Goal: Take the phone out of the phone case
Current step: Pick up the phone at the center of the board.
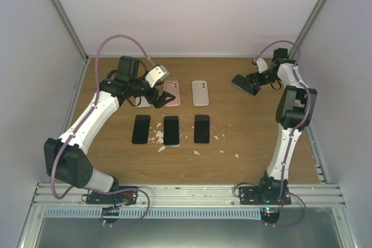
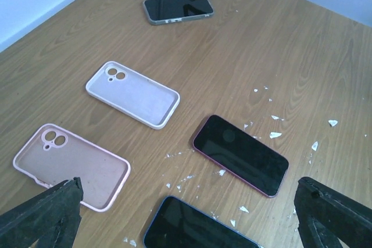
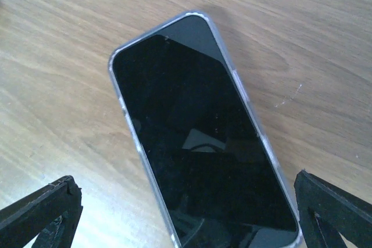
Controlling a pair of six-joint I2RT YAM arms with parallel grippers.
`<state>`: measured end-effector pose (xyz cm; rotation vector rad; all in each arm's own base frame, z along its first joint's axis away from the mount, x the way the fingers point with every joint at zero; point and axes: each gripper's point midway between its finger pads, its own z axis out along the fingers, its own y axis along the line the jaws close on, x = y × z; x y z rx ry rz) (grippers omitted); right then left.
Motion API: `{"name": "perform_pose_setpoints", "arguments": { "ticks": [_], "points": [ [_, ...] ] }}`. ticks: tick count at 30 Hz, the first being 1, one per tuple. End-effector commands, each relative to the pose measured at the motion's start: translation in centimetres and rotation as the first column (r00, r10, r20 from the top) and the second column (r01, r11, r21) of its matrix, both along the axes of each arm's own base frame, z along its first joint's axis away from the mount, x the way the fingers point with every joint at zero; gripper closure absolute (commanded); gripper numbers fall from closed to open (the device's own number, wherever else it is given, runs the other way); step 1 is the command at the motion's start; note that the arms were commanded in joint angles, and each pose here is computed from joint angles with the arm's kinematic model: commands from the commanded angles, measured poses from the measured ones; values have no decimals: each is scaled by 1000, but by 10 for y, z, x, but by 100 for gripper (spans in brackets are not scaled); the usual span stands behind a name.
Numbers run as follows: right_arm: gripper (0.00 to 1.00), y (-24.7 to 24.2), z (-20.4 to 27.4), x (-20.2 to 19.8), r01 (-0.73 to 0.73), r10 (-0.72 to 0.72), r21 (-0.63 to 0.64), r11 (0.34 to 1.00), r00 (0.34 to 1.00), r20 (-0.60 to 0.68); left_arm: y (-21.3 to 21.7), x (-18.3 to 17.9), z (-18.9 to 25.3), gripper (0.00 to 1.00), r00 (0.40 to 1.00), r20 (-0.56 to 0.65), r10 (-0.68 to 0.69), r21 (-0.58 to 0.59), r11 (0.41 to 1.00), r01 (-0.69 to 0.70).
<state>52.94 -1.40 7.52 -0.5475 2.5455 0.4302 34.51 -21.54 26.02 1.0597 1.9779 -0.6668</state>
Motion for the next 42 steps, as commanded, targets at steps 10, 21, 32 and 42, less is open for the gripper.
{"name": "perform_pose_setpoints", "arguments": {
  "ticks": [10, 21, 32, 42],
  "points": [
    [0, 7, -45, 7, 34, -22, 107, 994, 994, -110, 11, 2, 13, 1, 999, 20, 29, -88, 996, -27],
    [0, 32, -53, -10, -55, 65, 74, 996, 987, -147, 13, 5, 14, 1, 1000, 6, 29, -109, 994, -28],
    [0, 43, -76, -28, -133, 99, -240, 962, 984, -149, 16, 6, 11, 1, 999, -1, 40, -115, 993, -40],
    [15, 45, -77, -60, -148, 106, -245, 958, 979, -177, 18, 7, 9, 1, 999, -9, 42, -119, 992, -43]
  ]
}}
